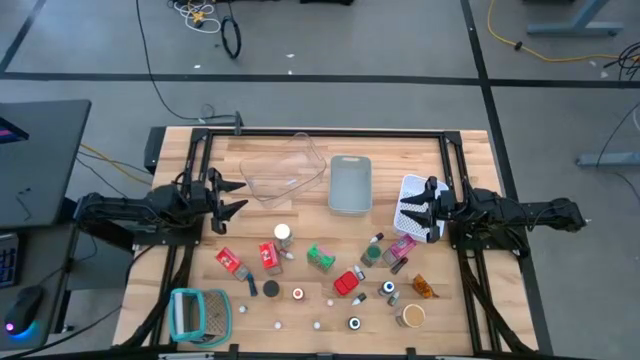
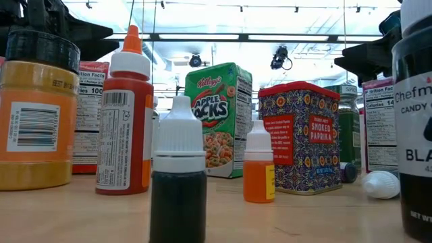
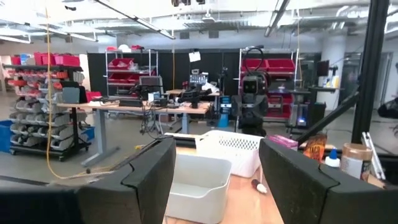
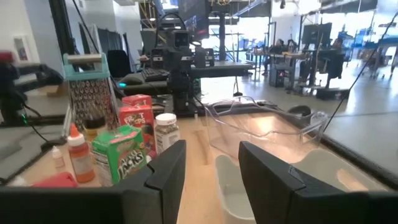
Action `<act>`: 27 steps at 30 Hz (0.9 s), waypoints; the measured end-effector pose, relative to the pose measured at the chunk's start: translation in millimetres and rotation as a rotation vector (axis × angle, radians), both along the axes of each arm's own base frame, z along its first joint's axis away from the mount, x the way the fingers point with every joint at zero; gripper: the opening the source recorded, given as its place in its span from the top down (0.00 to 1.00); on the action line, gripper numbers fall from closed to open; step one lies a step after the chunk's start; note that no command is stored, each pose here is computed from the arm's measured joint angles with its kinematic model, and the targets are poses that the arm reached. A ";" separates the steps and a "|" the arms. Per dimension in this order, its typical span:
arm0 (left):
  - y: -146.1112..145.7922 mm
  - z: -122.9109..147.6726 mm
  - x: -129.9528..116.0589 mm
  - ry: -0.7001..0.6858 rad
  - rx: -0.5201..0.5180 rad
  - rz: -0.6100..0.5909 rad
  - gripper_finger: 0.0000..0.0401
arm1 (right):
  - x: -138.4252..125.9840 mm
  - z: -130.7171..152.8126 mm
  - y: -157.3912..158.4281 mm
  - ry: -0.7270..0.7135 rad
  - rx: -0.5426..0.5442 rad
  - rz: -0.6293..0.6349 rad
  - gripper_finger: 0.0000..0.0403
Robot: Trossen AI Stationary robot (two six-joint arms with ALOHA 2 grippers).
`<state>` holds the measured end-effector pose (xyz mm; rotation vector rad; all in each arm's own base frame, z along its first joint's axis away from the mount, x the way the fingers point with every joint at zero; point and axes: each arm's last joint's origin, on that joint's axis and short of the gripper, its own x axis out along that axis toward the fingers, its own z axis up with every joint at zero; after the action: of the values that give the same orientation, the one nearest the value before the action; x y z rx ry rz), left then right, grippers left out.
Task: Pick & Place Kitchen Items
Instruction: Put the right red cereal box into the transparent bin
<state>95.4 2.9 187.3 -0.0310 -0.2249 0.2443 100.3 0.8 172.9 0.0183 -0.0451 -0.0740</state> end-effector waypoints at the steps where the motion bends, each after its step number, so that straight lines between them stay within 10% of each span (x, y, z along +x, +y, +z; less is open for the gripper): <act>1: 0.2 -0.1 0.0 0.000 -0.006 0.006 0.40 | 0.0 0.0 0.0 0.002 -0.033 -0.001 0.60; 9: 1.1 -0.9 -0.1 0.009 -0.012 0.036 0.40 | 0.0 0.1 0.0 0.010 -0.141 -0.006 0.60; 20: 2.5 -0.4 -0.7 -0.005 -0.049 0.081 0.40 | -3.4 21.3 -0.3 -0.234 0.147 0.016 0.60; 27: -5.4 9.2 -0.7 -0.037 -0.104 -0.222 0.40 | -8.8 35.0 -5.0 -0.388 0.139 -0.141 0.60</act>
<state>94.7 -2.5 196.5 -0.1627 -0.2429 0.0342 91.5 -4.3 207.9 0.1682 -0.4297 -0.2143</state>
